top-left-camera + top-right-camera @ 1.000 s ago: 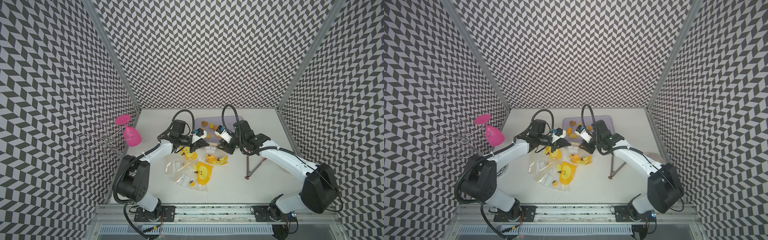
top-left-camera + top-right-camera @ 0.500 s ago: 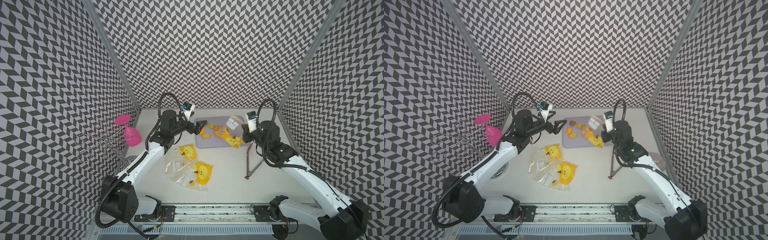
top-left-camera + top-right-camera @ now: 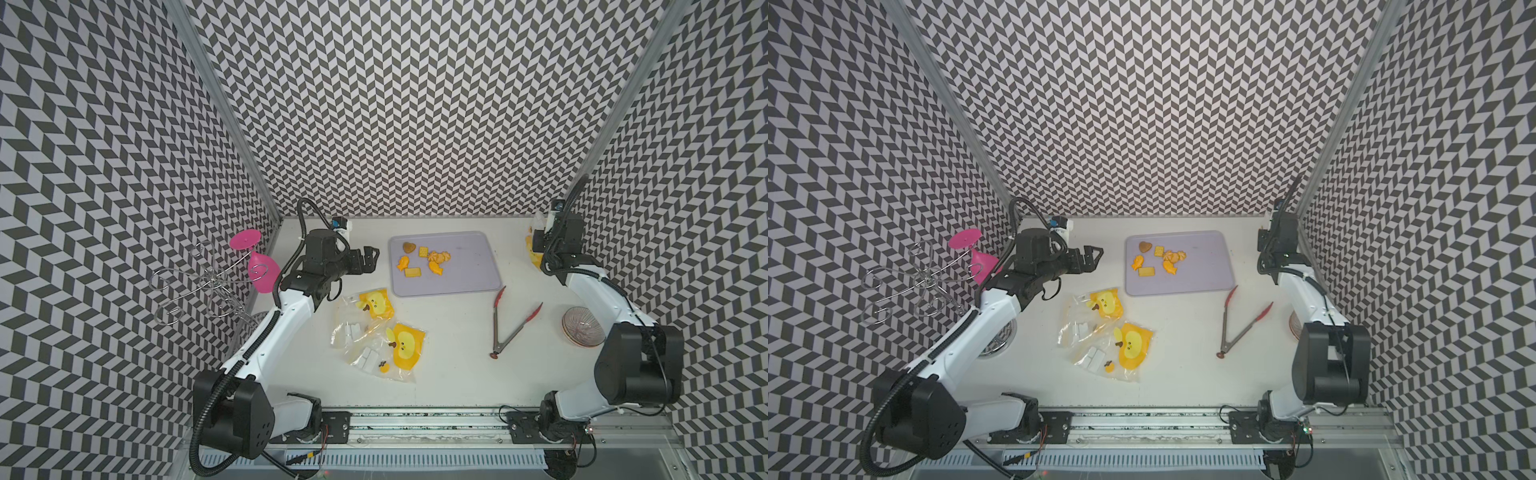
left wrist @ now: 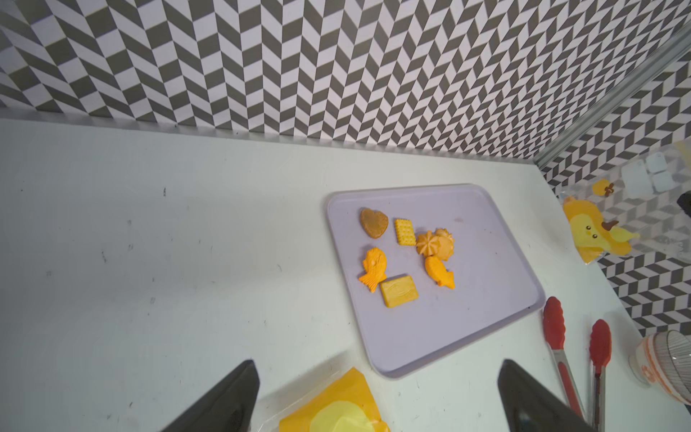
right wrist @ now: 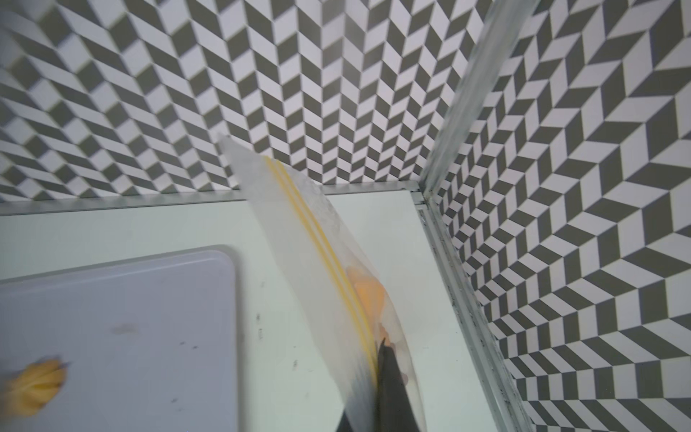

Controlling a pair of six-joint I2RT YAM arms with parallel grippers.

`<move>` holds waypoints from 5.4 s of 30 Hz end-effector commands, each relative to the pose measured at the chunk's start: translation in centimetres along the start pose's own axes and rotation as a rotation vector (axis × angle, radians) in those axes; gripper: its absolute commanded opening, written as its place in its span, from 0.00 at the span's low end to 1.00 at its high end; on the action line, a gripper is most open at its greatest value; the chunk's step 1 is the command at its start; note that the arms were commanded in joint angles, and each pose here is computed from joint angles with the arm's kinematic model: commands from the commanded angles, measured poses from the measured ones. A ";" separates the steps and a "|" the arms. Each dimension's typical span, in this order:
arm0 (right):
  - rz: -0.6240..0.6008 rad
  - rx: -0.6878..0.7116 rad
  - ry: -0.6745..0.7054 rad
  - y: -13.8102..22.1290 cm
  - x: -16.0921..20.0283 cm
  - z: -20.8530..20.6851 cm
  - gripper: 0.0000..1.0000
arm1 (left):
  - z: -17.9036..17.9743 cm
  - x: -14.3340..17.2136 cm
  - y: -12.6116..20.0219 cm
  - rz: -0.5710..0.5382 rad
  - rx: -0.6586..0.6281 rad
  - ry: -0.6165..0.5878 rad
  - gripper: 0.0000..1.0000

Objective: Put the cookies into a resealable bag to prevent moisture
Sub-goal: Place the ziploc bag at the center of the board, then pick up the ziploc bag from the center of the board.

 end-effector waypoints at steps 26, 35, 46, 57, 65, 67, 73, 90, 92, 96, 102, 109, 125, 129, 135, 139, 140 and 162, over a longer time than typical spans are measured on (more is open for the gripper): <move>0.223 -1.038 -0.053 19.8 9.8 22.4 0.74 | 2.3 6.8 3.4 0.186 -0.206 0.252 0.91; 0.609 -1.128 0.209 27.6 22.3 23.4 0.79 | 2.1 10.4 4.8 0.262 -0.229 0.299 0.81; 0.517 -1.070 0.524 29.9 28.0 25.5 1.00 | 2.4 10.6 4.2 0.280 -0.238 0.318 0.79; 0.433 -1.065 0.673 29.6 30.8 28.2 0.99 | 3.6 10.3 4.2 0.267 -0.254 0.348 0.78; 0.459 -1.025 0.728 28.3 33.1 28.2 0.93 | 3.7 10.6 4.3 0.266 -0.238 0.370 0.77; 0.465 -1.015 0.725 28.1 33.4 28.0 0.85 | 3.7 10.7 4.3 0.264 -0.235 0.374 0.77; 0.466 -0.990 0.722 27.6 33.8 26.4 0.58 | 2.6 11.4 4.3 0.288 -0.157 0.406 0.68; 0.500 -0.985 0.700 26.3 33.5 23.9 0.51 | -4.7 17.4 4.7 0.488 0.098 0.382 0.41; 0.503 -0.986 0.696 26.4 33.5 23.9 0.50 | -5.0 17.3 4.5 0.490 0.113 0.373 0.44; 0.505 -0.987 0.695 26.4 33.5 23.9 0.50 | -4.9 18.0 3.9 0.534 0.076 0.380 0.45; 0.505 -0.989 0.696 26.4 33.5 23.9 0.49 | -4.5 18.2 3.5 0.547 0.038 0.386 0.42; 0.511 -0.990 0.694 26.4 33.7 23.9 0.49 | -5.2 19.0 2.7 0.595 0.058 0.368 0.41; 0.514 -0.990 0.667 26.2 33.8 23.7 0.48 | -6.0 19.2 0.8 0.624 0.104 0.317 0.22; 0.508 -0.984 0.635 26.1 33.4 23.6 0.48 | -6.1 19.2 0.8 0.620 0.115 0.312 0.08; 0.501 -0.976 0.572 25.7 32.3 23.2 0.51 | -6.3 18.5 1.1 0.581 0.129 0.300 0.00; 0.489 -0.976 0.521 25.4 31.3 22.9 0.54 | -6.7 18.1 1.2 0.550 0.174 0.301 0.00; 0.482 -0.977 0.511 25.3 31.1 22.8 0.59 | -6.8 18.1 1.3 0.543 0.185 0.301 0.00; 0.135 -0.859 -0.173 25.3 15.9 17.1 1.00 | -4.7 2.9 3.6 0.142 0.075 0.238 0.00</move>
Point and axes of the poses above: each gripper's point midway between its finger pads, its own y axis back along the fingers, its own z axis along the line the jaws close on, x = y × z, the point moved 7 cm from there along y, back along the fingers, and after that the axes turned 12 degrees about -y, right-handed, at the moved point
